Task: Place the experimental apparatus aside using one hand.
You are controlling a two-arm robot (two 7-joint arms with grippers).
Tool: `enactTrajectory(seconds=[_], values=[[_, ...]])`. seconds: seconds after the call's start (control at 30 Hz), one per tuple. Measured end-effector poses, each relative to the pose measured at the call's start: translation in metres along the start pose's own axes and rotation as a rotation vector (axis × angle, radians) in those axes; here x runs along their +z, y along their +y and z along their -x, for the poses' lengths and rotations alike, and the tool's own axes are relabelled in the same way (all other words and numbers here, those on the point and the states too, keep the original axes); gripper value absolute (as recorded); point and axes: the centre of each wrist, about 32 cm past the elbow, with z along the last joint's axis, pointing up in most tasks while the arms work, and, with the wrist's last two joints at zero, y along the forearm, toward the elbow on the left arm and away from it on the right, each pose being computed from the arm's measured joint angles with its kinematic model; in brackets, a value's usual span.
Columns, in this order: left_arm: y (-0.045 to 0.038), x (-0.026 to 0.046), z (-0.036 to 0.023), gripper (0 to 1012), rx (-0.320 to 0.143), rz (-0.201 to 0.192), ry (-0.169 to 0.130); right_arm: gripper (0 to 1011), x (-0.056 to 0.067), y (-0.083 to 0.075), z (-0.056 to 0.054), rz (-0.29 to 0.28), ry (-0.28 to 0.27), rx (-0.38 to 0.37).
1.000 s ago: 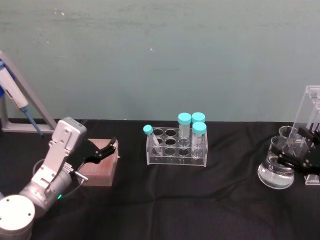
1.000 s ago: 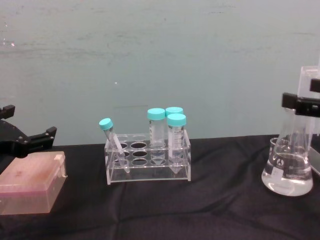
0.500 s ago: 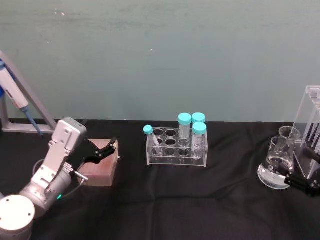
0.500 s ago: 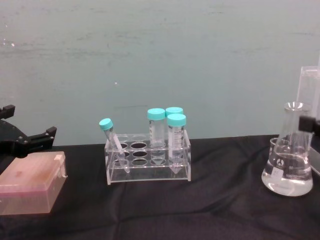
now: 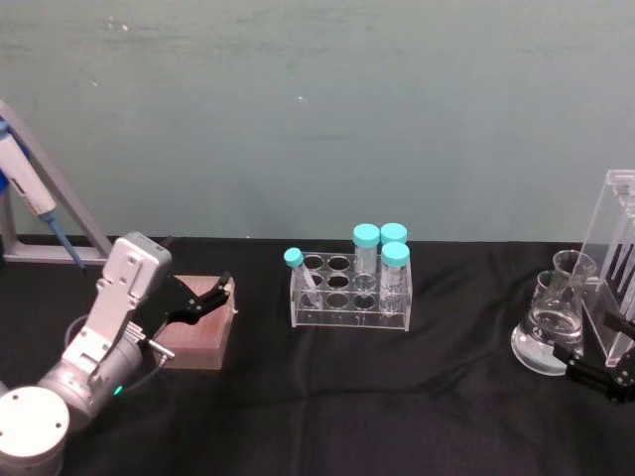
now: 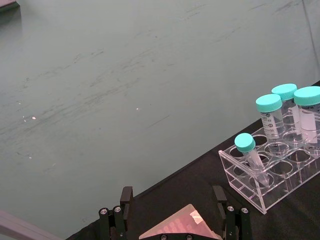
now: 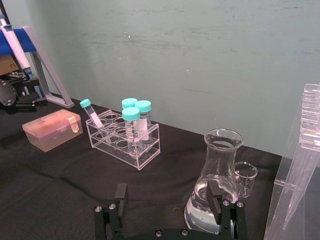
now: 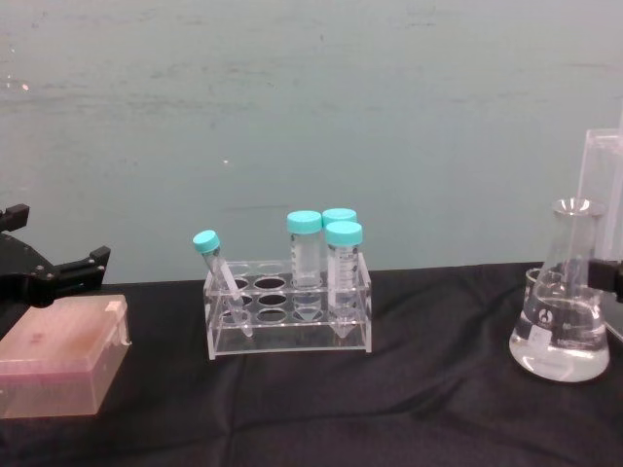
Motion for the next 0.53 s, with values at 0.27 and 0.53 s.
enactTrajectory(seconds=[0.27, 0.53], values=[[0.0000, 0.0000, 0.0000, 1000, 0.000, 0.000, 0.000, 1000, 0.0004, 0.0000, 0.0001, -0.001, 0.000, 0.000], [0.0000, 0.0000, 0.0000, 1000, 0.000, 0.000, 0.000, 1000, 0.0005, -0.0002, 0.0001, -0.002, -0.001, -0.001]])
